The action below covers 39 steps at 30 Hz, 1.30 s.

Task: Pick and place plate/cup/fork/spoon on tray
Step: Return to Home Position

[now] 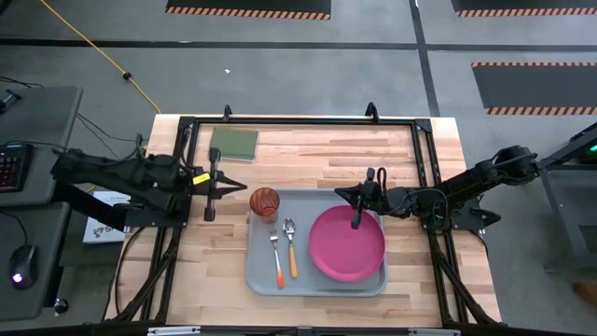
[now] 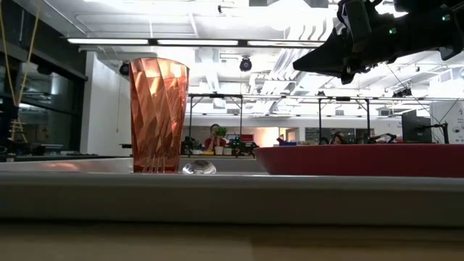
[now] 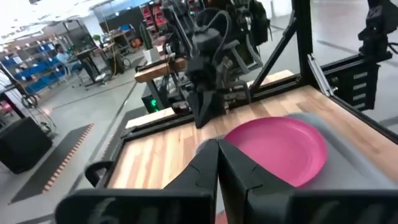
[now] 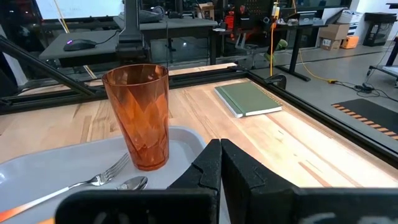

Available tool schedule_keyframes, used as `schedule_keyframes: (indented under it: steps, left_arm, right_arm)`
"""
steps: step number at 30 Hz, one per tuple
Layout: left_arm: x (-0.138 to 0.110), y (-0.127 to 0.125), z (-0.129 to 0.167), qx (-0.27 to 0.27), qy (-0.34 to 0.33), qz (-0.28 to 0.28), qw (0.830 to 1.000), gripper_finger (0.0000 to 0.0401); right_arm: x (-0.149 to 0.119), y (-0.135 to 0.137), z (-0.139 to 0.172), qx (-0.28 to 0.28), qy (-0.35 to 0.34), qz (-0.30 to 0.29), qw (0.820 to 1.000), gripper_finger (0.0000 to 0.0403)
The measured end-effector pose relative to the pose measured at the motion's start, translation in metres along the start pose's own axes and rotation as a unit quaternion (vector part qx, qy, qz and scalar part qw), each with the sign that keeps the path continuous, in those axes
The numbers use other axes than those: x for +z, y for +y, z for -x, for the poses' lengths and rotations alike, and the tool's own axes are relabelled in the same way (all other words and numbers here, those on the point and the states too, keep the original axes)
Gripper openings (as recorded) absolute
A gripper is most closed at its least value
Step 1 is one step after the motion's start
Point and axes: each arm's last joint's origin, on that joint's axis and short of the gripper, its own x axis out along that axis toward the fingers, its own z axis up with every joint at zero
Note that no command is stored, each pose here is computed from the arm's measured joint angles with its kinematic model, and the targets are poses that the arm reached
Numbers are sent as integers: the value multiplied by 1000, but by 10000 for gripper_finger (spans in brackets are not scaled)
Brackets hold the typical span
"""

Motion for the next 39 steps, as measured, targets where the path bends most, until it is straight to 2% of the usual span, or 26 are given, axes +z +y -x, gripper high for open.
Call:
schedule_keyframes:
  steps: [3, 10, 18, 25, 39]
  left_arm:
    - [-24, -5, 0, 5, -16, 14, 1000, 0]
    - [-61, -17, 6, 9, -120, 40, 992, 0]
    - [-82, -23, 10, 9, -123, 100, 987, 0]
    - [-84, -24, 10, 6, -121, 125, 985, 0]
    - [-84, -23, 11, 10, -122, 122, 985, 0]
  right_arm:
    - [0, 0, 0, 0, 0, 0, 1000, 0]
    - [0, 0, 0, -1, 2, 1, 1000, 0]
    - [-1, 0, 0, -1, 3, -3, 1000, 0]
    - [-1, 0, 0, -1, 3, -3, 1000, 0]
    - [-1, 0, 0, -2, 3, -12, 1000, 0]
